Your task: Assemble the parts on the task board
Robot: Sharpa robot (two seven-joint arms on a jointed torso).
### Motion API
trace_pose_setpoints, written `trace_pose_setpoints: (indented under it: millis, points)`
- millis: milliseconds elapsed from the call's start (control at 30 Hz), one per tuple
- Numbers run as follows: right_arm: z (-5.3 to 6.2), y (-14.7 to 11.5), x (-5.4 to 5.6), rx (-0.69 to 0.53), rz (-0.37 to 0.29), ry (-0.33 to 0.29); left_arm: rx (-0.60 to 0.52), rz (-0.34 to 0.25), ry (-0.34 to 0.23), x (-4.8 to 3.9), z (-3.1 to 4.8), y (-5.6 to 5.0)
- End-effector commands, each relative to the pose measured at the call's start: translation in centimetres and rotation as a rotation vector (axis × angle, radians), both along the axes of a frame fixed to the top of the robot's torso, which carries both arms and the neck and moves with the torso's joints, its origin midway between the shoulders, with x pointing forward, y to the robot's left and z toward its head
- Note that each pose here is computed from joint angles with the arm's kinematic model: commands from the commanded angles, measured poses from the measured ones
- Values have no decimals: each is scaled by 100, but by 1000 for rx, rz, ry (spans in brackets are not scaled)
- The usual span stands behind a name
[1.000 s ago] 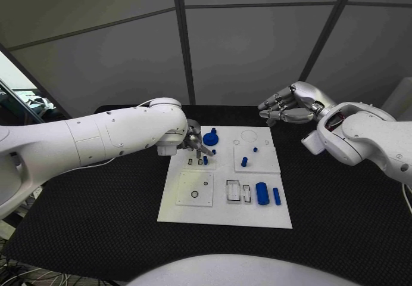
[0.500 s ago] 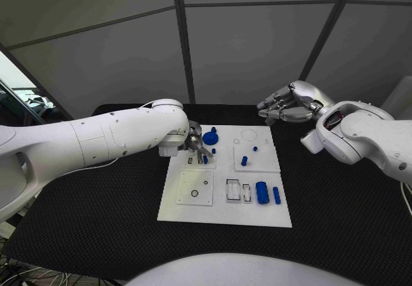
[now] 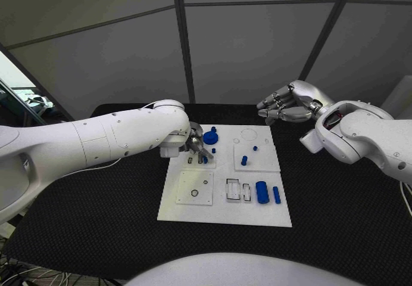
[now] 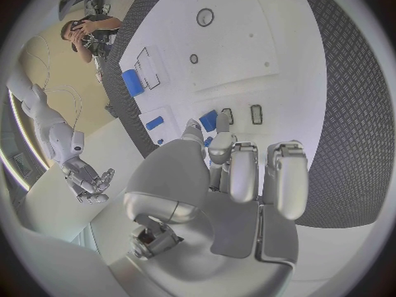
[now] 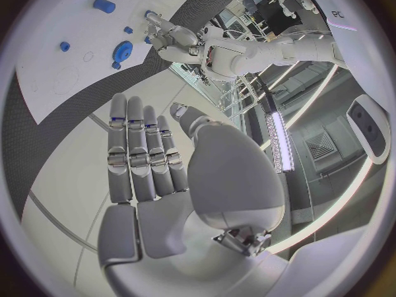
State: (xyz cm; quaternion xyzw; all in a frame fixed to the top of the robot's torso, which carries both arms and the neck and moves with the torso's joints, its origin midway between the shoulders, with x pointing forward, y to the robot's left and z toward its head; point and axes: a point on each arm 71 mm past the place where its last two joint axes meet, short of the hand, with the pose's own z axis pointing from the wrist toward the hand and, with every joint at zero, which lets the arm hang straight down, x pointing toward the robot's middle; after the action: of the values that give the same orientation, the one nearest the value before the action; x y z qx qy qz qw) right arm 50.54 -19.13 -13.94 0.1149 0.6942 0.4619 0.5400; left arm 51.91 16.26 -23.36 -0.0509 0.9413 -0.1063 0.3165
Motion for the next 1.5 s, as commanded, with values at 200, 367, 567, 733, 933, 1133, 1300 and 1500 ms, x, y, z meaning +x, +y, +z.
trace_pose_setpoints:
  millis: [200, 367, 567, 733, 933, 1133, 1300, 1500]
  points:
    - [16, 23, 4, 0, 9, -5, -7, 17, -3, 8, 5, -3]
    - [16, 37, 6, -3, 13, -9, -18, 15, 8, 1, 1, -13]
    - [14, 40, 7, -10, 15, -11, -22, 10, 17, -3, -4, -14]
    - [11, 43, 5, -14, 18, -8, -22, 8, 22, -1, -7, -2]
    - [6, 44, 4, -19, 21, -3, -51, 17, 35, -14, -8, 6]
    - [4, 40, 4, -21, 21, -1, -121, 72, 5, -31, 24, 72]
    - [1, 22, 10, -24, 16, 0, -165, 139, -47, -70, 70, 171]
    - [-2, 15, 16, -33, 16, -3, -192, 195, -96, -141, 117, 225]
